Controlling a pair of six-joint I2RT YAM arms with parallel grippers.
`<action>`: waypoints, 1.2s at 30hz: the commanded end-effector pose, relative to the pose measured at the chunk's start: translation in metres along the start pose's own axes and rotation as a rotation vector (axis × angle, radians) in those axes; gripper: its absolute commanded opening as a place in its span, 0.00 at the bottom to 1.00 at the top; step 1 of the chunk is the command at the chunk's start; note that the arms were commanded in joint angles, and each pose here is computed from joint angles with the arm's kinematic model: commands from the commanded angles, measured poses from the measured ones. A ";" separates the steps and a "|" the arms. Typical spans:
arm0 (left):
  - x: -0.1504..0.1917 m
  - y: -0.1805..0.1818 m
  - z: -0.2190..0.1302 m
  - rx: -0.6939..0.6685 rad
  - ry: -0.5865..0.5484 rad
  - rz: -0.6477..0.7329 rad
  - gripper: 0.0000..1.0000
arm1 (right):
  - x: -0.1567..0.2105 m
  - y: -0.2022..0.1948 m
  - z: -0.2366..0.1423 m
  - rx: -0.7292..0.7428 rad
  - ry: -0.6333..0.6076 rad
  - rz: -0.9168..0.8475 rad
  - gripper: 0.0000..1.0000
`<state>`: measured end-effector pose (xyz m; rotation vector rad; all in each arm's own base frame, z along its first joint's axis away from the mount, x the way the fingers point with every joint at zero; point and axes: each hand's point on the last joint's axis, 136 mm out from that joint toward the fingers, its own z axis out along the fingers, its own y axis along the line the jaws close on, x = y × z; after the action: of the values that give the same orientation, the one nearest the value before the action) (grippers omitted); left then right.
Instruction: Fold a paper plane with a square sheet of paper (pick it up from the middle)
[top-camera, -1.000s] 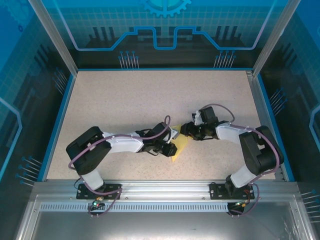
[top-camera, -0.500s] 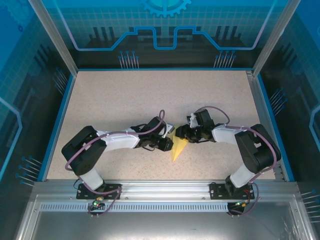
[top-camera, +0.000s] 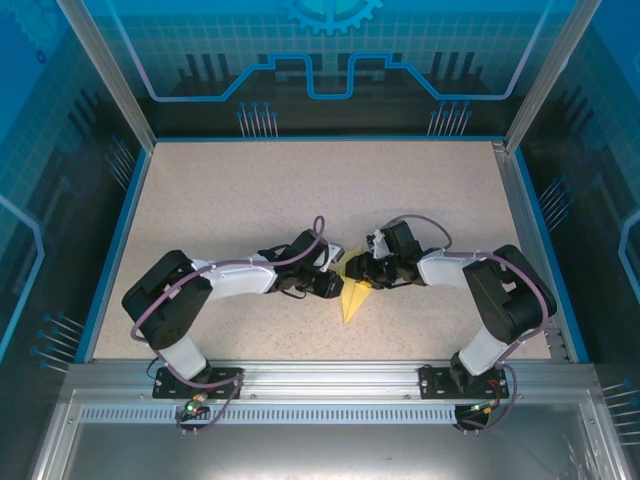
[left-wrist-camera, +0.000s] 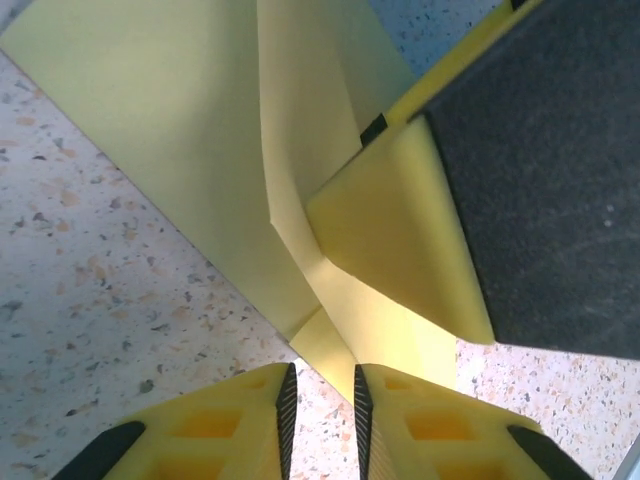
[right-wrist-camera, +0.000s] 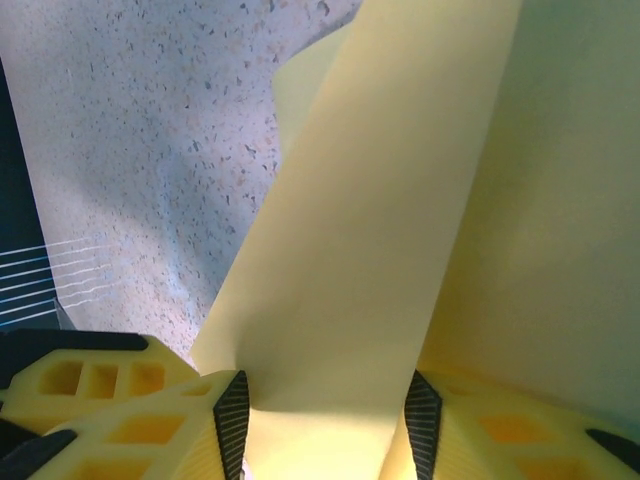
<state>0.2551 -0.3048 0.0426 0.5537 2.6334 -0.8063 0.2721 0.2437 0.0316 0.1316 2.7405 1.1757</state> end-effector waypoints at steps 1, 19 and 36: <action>0.001 -0.001 -0.013 0.007 -0.003 -0.023 0.29 | 0.001 0.013 0.007 -0.038 0.019 -0.009 0.45; 0.000 0.010 -0.066 0.057 -0.045 -0.167 0.83 | 0.003 0.026 -0.002 0.033 -0.044 -0.091 0.08; -0.021 -0.022 -0.098 0.312 -0.246 -0.348 0.86 | -0.006 0.051 -0.104 0.067 -0.265 -0.100 0.05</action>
<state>0.2407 -0.2588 0.1093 0.1550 2.5322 -1.1245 0.2672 0.2083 0.1446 0.0806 2.5078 0.8943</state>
